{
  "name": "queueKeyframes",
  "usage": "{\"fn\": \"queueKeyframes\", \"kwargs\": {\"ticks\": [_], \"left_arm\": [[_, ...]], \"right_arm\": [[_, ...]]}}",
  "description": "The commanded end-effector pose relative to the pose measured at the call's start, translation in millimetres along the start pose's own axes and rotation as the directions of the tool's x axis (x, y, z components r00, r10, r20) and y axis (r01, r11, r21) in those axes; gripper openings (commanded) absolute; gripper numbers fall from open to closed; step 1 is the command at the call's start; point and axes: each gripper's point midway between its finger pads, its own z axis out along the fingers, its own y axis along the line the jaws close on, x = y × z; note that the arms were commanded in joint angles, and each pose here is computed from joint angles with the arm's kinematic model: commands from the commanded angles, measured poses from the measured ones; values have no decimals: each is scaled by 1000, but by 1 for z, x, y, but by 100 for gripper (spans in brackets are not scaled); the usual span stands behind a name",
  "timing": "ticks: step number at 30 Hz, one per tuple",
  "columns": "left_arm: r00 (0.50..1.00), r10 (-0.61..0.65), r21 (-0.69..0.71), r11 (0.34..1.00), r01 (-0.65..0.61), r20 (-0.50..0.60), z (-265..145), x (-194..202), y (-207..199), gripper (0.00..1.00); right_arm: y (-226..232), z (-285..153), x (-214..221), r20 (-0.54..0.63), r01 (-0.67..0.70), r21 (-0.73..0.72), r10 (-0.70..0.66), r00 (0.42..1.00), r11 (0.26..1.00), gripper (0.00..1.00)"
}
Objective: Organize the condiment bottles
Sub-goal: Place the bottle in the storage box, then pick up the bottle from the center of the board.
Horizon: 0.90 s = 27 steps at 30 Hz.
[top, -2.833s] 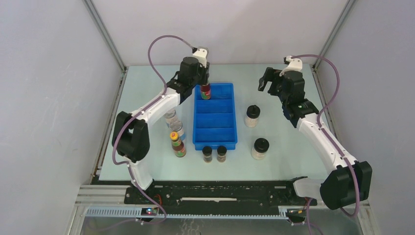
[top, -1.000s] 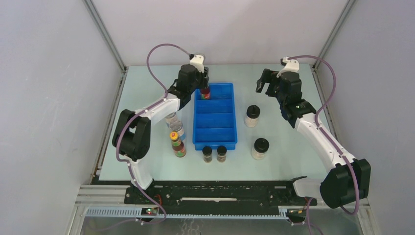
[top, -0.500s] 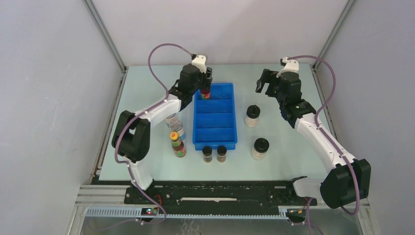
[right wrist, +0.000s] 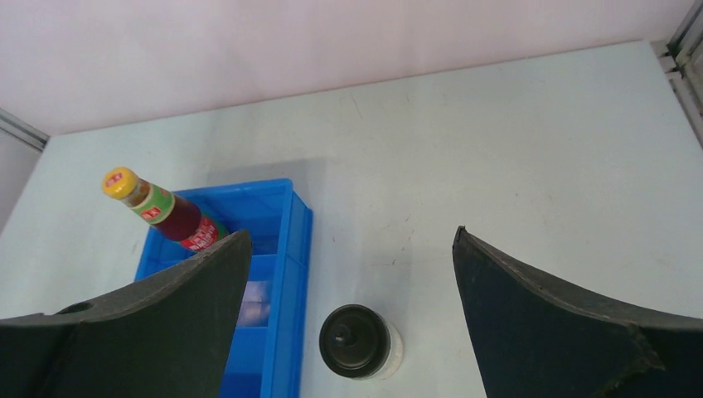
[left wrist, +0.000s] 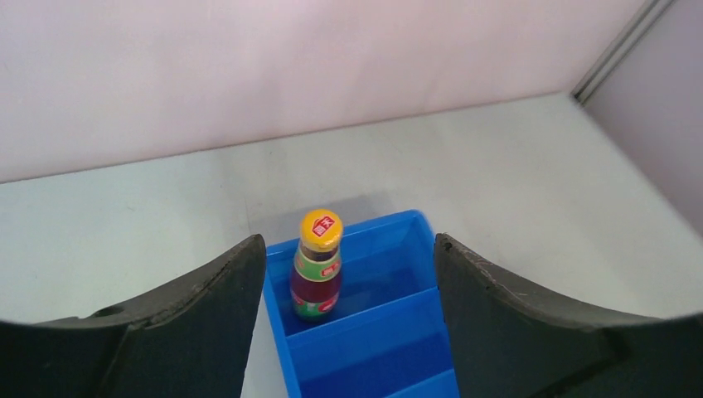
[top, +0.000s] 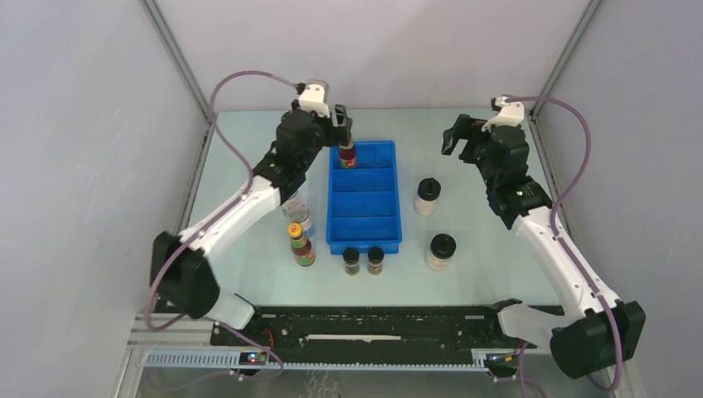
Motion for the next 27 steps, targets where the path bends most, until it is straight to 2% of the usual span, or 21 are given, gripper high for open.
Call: {"fn": "queueKeyframes", "kwargs": {"ticks": [1, 6, 9, 12, 13, 19, 21, 25, 27], "left_arm": [[980, -140, 48, 990, 135, 142, -54, -55, -7, 78], [936, -251, 173, 962, 213, 247, -116, -94, -16, 78], [908, -309, 258, 936, 238, 284, -147, -107, -22, 84], [883, -352, 337, 909, 244, 310, -176, -117, -29, 98], [874, -372, 356, 899, 254, 314, -185, -119, -30, 100], [799, -510, 500, 807, 315, 320, -230, -116, -37, 100], [800, -516, 531, 790, 306, 306, -238, -106, -41, 100], [868, -447, 537, 797, 277, 215, -239, -72, -49, 100], [885, -429, 512, 809, 288, 180, -240, -54, -45, 100]], "right_arm": [[7, -21, -24, 69, -33, -31, 35, 997, 999, 100], [12, -39, -36, 100, -51, -58, 57, 993, 997, 100], [18, -49, -43, 122, -55, -86, 66, 990, 995, 100], [22, -59, -50, 142, -67, -110, 83, 986, 992, 100], [23, -61, -51, 144, -72, -118, 89, 986, 990, 100], [32, -79, -55, 144, -67, -182, 94, 985, 981, 100], [34, -83, -56, 143, -74, -197, 104, 984, 978, 100], [38, -92, -57, 137, -84, -228, 117, 984, 970, 100], [40, -95, -56, 131, -80, -234, 113, 985, 969, 100]]}}
